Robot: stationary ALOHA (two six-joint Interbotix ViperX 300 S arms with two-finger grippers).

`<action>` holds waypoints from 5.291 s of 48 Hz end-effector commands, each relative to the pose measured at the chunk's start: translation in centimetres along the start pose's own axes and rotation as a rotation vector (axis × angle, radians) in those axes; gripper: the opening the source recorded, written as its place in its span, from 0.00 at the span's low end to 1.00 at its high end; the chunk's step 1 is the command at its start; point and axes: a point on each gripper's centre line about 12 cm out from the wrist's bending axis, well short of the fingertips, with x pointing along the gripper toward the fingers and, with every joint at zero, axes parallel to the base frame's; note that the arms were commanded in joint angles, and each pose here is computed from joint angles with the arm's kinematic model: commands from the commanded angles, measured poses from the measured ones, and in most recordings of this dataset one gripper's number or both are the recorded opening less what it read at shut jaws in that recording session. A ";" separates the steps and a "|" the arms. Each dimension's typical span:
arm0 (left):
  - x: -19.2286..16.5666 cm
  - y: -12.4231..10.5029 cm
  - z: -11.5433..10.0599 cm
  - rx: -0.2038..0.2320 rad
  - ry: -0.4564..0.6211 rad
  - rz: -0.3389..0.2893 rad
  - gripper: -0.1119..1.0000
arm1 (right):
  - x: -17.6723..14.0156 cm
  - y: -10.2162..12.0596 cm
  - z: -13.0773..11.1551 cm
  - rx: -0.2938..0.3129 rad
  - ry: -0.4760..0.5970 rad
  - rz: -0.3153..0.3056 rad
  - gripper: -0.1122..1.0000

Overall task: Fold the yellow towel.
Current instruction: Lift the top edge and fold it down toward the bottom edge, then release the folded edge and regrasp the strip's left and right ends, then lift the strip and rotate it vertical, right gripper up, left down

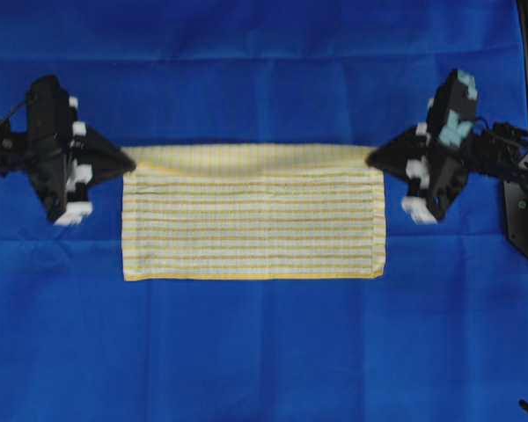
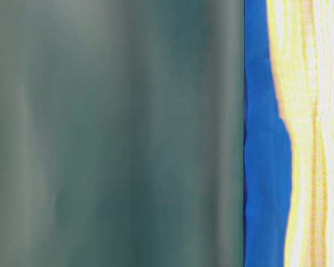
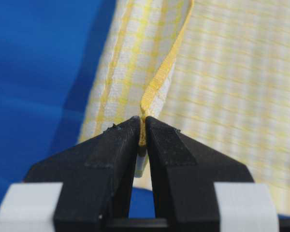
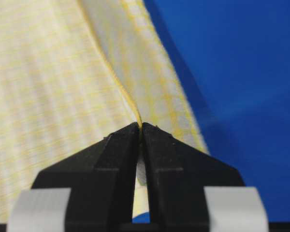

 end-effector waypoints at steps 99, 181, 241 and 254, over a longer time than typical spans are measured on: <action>1.3 -1.8 2.9 -0.065 0.055 -0.032 0.71 | 0.2 1.5 -0.2 -0.046 0.141 0.037 0.78; -0.4 -4.0 6.0 0.027 0.155 -0.072 0.12 | -1.2 2.8 3.7 -0.021 0.058 0.090 0.12; 4.2 -16.2 12.7 0.154 -0.133 -0.348 0.12 | 4.9 -4.7 13.1 0.018 -0.123 -0.171 0.12; 7.3 -19.0 15.0 0.227 -0.173 -0.365 0.12 | 5.1 -6.1 14.4 -0.014 -0.155 -0.211 0.12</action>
